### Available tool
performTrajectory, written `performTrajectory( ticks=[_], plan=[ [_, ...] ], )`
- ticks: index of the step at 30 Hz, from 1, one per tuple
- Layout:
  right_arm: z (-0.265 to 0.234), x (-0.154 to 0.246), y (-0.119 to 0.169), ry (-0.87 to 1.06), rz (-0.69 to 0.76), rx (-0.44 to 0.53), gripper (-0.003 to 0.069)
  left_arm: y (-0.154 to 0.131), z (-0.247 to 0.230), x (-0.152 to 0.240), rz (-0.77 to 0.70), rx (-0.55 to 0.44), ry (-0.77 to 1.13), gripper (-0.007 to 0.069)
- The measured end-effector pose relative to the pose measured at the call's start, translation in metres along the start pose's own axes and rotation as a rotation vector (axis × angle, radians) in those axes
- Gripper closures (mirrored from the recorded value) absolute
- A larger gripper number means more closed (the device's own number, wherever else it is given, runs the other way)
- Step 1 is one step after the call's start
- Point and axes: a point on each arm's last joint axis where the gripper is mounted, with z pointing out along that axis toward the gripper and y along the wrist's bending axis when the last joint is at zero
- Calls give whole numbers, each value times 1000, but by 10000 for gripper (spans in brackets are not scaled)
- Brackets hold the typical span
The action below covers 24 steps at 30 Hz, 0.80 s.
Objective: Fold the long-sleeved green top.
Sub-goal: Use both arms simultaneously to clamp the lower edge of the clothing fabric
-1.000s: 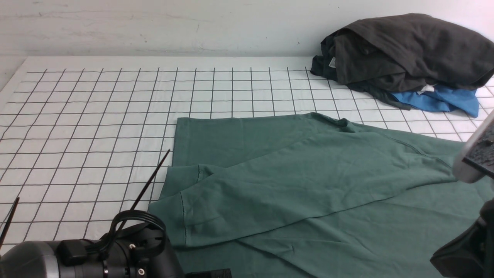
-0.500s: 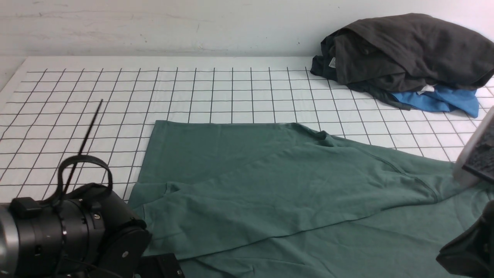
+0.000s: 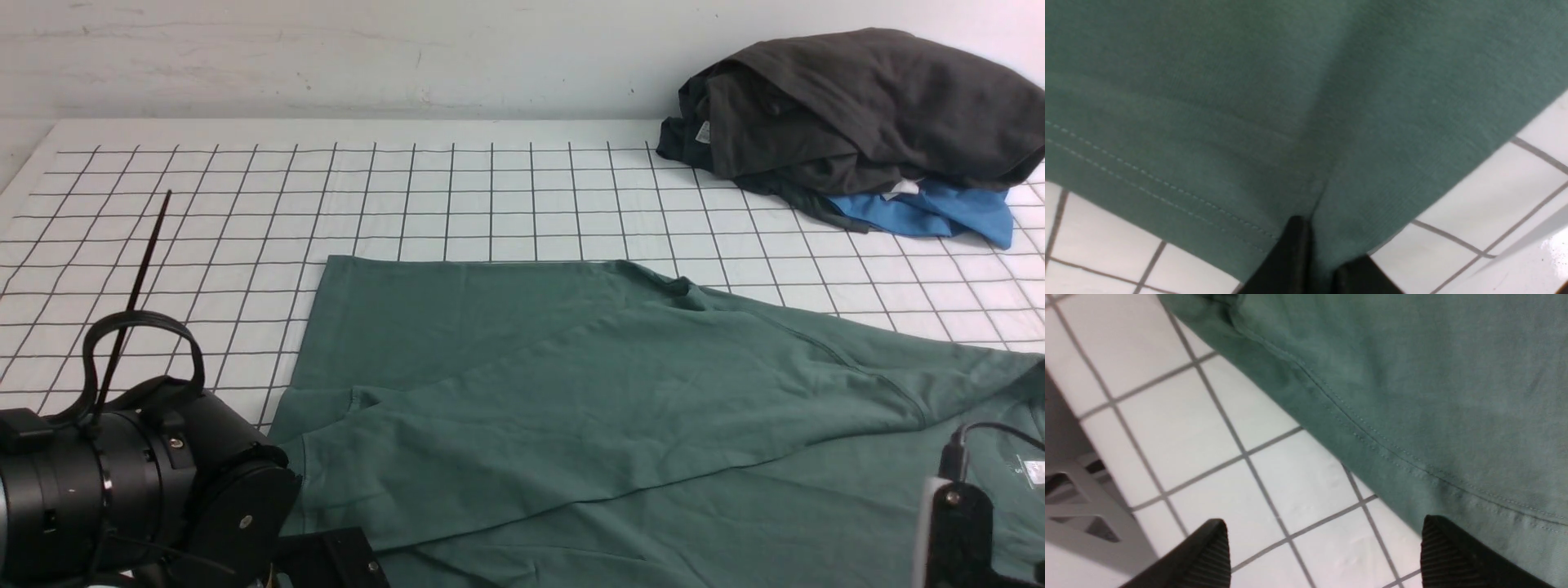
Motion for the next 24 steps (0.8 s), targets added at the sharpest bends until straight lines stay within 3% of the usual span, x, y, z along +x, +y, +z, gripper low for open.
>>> performTrajectory(
  ticks=[4, 15, 20, 24],
  plan=[
    [16, 1, -5, 36, -25, 40, 82, 0, 0, 0, -1, 1, -2, 613],
    [56, -12, -20, 122, -77, 35, 114, 0, 0, -1, -2, 2, -7, 613],
    [59, -12, -23, 145, -66, 62, 186, 0, 0, -1, -2, 3, -7, 613],
    [60, -12, -26, 143, -78, 89, 337, 0, 0, -1, -3, 4, -11, 613]
  ],
)
